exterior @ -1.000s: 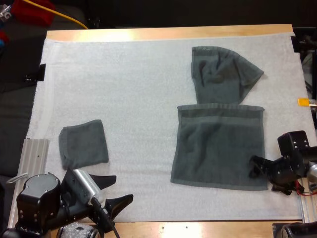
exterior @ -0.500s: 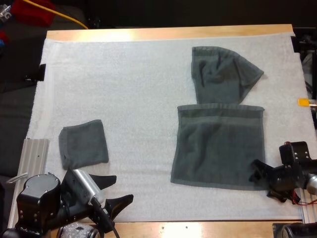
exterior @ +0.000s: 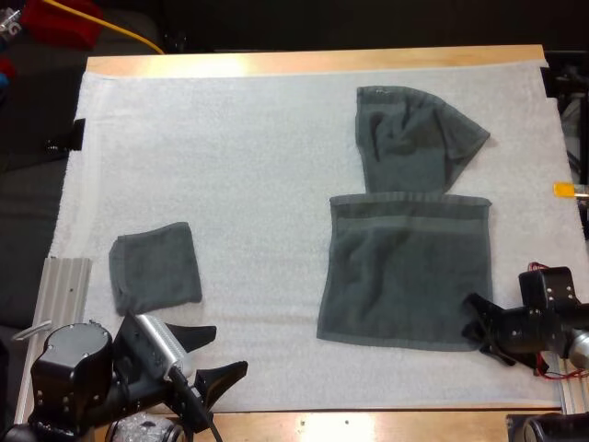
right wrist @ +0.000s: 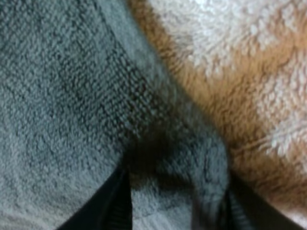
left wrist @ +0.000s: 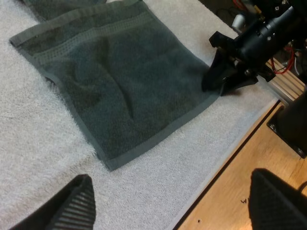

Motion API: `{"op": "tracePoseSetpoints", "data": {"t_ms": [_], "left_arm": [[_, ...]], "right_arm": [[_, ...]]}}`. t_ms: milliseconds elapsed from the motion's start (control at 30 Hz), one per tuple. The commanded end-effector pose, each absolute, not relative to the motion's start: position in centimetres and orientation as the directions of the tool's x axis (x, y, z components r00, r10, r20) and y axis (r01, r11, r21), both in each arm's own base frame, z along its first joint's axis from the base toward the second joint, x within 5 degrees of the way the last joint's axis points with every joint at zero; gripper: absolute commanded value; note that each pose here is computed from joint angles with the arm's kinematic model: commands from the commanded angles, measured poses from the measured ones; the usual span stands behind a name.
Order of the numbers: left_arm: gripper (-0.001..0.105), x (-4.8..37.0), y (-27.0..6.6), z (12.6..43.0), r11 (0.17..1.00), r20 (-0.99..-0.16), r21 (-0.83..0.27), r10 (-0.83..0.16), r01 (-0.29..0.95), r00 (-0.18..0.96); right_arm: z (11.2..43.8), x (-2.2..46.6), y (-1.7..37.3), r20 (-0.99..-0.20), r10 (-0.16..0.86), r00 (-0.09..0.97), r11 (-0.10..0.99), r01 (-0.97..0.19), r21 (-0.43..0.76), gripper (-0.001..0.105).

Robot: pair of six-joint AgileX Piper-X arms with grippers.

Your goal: Pick towel from pile, fold and stack

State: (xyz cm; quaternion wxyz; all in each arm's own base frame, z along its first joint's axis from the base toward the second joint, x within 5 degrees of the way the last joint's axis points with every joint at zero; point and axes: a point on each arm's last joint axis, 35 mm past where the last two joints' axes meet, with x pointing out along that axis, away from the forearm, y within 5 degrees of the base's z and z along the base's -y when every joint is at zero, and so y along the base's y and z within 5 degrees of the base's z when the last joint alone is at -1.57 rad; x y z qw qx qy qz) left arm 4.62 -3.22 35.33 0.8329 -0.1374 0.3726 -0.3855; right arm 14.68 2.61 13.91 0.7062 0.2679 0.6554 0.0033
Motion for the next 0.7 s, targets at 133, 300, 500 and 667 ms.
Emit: {"op": "tracePoseSetpoints", "data": {"t_ms": [133, 300, 500, 667], "left_arm": [[0.065, 4.5, -3.3, 35.5, 0.654, -0.509, -0.529, -0.754, 0.541, 0.415], [0.065, 4.6, -3.3, 35.5, 0.654, -0.507, -0.528, -0.755, 0.542, 0.417], [0.065, 5.2, -3.4, 35.0, 0.655, -0.525, -0.543, -0.753, 0.525, 0.397], [0.065, 5.7, -3.5, 34.9, 0.652, -0.533, -0.555, -0.755, 0.516, 0.382]], "right_arm": [[14.0, 14.0, 2.5, -0.926, 0.335, 0.171, 0.870, 0.322, 0.374, 0.039], [14.9, 13.6, 2.5, -0.920, 0.325, 0.220, 0.872, 0.306, 0.382, 0.038], [15.1, 13.5, 2.4, -0.921, 0.318, 0.225, 0.874, 0.306, 0.377, 0.009], [15.1, 13.5, 2.4, -0.922, 0.315, 0.226, 0.875, 0.306, 0.374, 0.000]]}}
